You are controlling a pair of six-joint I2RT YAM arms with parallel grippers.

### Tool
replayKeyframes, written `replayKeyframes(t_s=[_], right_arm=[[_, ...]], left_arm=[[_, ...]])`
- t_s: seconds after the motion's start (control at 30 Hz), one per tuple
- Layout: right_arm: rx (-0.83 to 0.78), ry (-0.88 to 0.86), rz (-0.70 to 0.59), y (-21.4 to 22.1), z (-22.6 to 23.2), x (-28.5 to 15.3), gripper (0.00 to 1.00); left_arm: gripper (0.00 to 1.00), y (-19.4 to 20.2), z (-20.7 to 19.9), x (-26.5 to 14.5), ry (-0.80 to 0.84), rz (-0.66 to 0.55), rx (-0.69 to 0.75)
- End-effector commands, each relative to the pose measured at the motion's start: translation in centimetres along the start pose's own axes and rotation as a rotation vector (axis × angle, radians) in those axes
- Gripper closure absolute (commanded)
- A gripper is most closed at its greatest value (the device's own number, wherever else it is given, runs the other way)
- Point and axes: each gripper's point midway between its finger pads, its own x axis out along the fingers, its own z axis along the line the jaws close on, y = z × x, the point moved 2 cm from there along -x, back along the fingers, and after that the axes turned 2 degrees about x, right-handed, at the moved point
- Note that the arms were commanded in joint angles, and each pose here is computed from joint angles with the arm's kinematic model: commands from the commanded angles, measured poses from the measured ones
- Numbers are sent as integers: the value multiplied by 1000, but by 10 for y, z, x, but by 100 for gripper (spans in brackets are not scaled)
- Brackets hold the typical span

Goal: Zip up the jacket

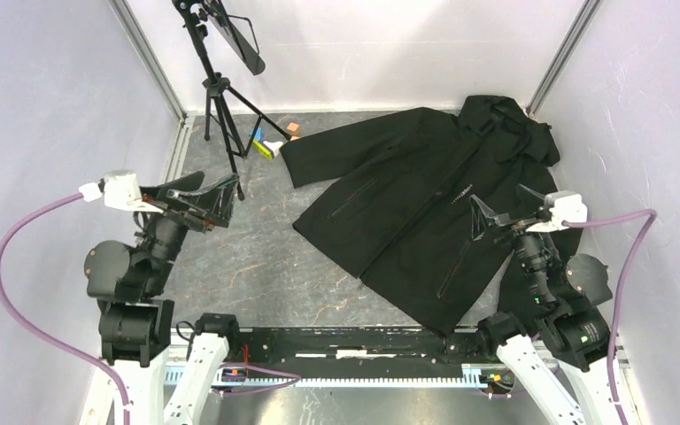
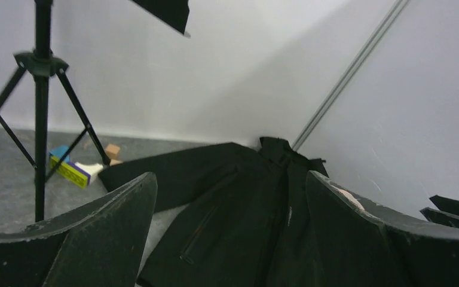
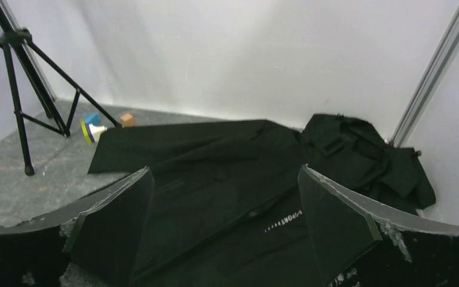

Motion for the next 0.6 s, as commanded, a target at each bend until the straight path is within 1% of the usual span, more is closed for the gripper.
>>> replayKeyframes(t_s=[0.0,0.07,0.17,0.23,0.33,0.4,0.5,0.57], right_arm=[[6,-1,131,36,2,8,3],[41,3,173,50,5,12,3],[84,-87,243,79,22,15,3],[160,-72,326,108,25,16,3],[256,-29,501,152,30,15,3],[299,-86,597,177,43,12,3],[411,-150,690,205,62,7,3],[498,-163,757,220,73,2,3]], left_arm=[[0,33,3,17,24,148,-98],[0,43,-1,23,63,219,-121],[0,61,-5,27,114,319,-145],[0,77,-2,27,130,377,-156],[0,102,6,28,132,446,-172],[0,116,13,30,126,481,-188],[0,138,18,35,143,551,-230],[0,152,19,36,169,598,-243]])
